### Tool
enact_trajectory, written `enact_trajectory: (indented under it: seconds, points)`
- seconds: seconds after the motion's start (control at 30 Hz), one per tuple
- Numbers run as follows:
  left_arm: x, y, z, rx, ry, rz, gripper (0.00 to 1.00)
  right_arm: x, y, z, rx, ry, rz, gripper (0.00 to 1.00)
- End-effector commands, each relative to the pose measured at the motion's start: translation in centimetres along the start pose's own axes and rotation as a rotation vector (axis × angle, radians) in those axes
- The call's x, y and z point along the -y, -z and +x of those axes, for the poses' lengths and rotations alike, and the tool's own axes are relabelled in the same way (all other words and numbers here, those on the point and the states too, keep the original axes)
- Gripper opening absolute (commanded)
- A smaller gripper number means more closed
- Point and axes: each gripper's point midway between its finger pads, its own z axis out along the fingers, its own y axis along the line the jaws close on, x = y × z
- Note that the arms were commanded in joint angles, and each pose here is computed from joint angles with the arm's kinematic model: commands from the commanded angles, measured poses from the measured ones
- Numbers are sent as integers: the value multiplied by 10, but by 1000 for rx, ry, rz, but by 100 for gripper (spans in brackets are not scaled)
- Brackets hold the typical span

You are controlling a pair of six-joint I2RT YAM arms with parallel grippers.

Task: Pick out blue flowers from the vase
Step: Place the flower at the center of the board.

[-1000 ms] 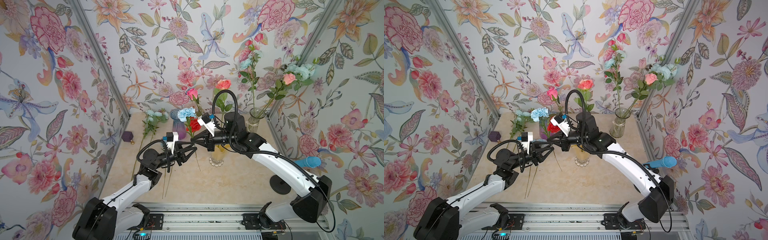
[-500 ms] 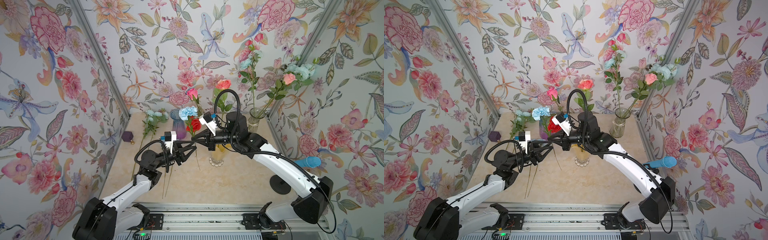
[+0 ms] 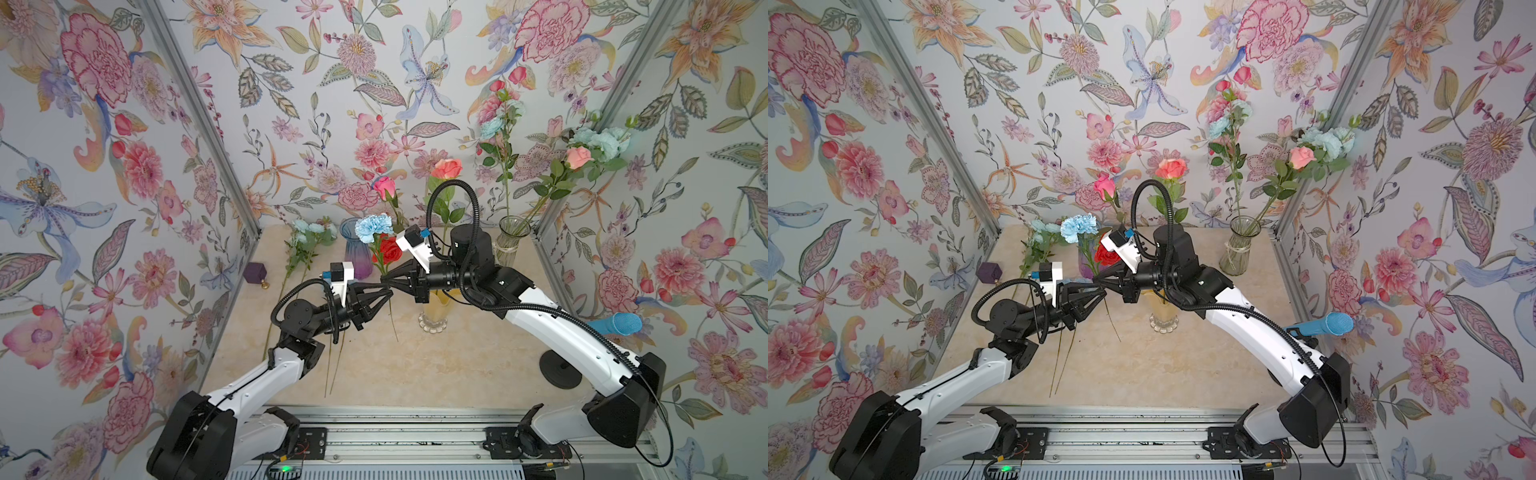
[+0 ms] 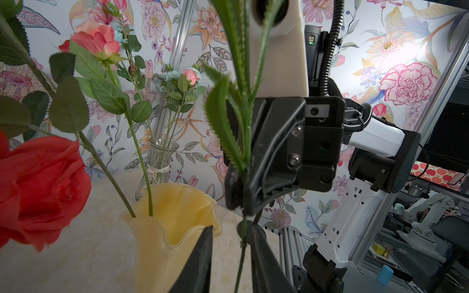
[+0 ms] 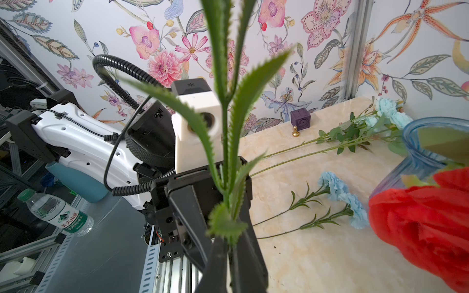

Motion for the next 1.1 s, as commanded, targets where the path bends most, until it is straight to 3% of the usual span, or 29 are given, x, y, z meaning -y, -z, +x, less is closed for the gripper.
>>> enact_trajectory:
  seconds: [0.0,0.23,0.57,0.9,1.07]
  points:
    - [9,0,-14,30,-33,45,27,-12,0,-7,21,27,-39,4]
    - [12,2,-16,32,-47,41,20,-10,-3,-5,14,22,-40,5]
    - [13,4,-20,44,-56,30,25,-9,-4,-5,12,24,-36,5]
    - [12,4,-19,40,-56,22,3,-13,-8,-6,9,27,-47,6]
    - [10,4,-19,25,-60,-3,0,-13,-4,-8,18,38,-28,20]
